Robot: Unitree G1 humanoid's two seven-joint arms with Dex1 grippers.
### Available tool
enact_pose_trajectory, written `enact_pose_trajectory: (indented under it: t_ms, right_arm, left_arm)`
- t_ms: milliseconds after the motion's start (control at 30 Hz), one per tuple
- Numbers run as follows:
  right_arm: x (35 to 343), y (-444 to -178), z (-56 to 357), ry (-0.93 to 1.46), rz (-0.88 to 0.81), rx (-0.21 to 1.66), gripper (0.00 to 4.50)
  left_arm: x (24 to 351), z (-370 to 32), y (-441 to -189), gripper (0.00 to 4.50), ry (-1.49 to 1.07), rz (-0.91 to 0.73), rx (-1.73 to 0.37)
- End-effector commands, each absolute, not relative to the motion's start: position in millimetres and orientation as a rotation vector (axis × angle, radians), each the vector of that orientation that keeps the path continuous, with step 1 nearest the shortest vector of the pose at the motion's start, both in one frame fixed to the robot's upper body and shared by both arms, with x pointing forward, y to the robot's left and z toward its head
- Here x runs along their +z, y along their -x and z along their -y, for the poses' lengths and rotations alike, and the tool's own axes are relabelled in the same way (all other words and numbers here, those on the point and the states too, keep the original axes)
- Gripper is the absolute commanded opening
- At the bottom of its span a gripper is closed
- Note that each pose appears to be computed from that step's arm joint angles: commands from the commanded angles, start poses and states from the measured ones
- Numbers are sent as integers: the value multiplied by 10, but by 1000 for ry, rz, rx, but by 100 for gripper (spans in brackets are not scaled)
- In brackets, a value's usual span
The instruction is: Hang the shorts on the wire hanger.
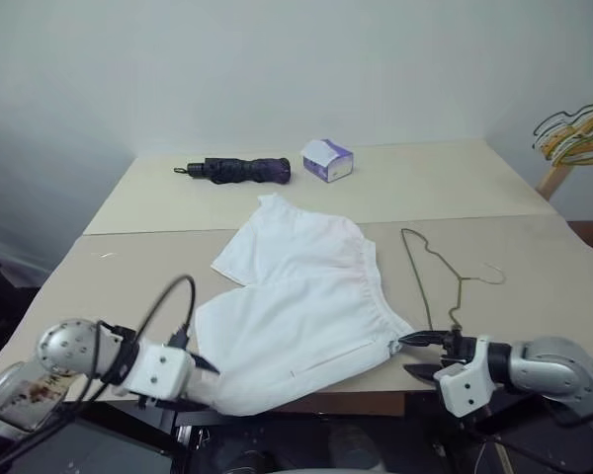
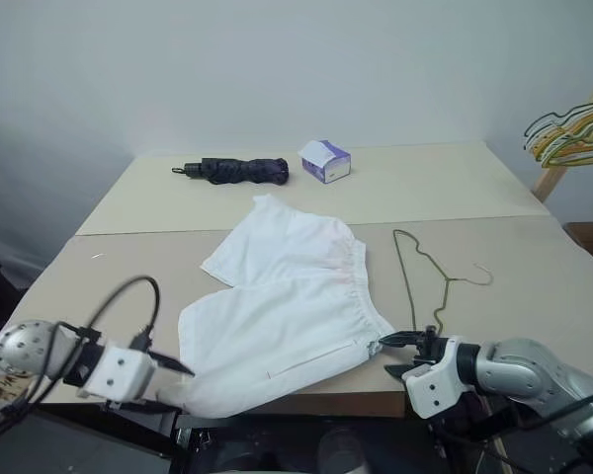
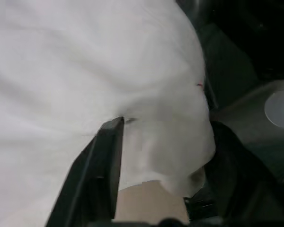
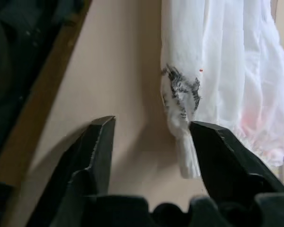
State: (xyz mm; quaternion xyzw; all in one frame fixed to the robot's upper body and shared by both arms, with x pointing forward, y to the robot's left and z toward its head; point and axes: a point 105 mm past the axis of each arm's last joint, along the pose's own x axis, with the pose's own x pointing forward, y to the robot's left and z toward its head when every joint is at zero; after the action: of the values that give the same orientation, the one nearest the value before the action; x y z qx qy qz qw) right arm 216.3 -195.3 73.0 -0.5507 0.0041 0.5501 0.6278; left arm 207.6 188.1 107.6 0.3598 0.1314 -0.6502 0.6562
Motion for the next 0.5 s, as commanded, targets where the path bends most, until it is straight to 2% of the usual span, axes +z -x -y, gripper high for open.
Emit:
enact_pose_trajectory:
  t_ms: [33, 67, 133, 267, 433, 500]
  right_arm:
    - [1067, -2282, 1995, 1152, -37, 1144, 428]
    - [1122, -2311, 2047, 1108, -75, 1105, 450]
    - [1232, -2358, 2149, 1030, -117, 1046, 450]
    - [1365, -2502, 2328, 862, -163, 878, 450]
    - [1187, -2669, 2522, 729, -362, 669, 450]
    - [1058, -2792, 2629, 656, -477, 514, 450]
  left_arm:
    - [1545, -2074, -2255, 385, -741, -219, -1369]
    - [1683, -2141, -2280, 416, -712, -198, -1357]
    - [1899, -2169, -2307, 416, -633, -152, -1341]
    - [2123, -2109, -2311, 416, -543, -108, -1359]
    - [2198, -1905, -2452, 416, -480, -51, -1337]
    - [2208, -1741, -2514, 416, -443, -13, -1334]
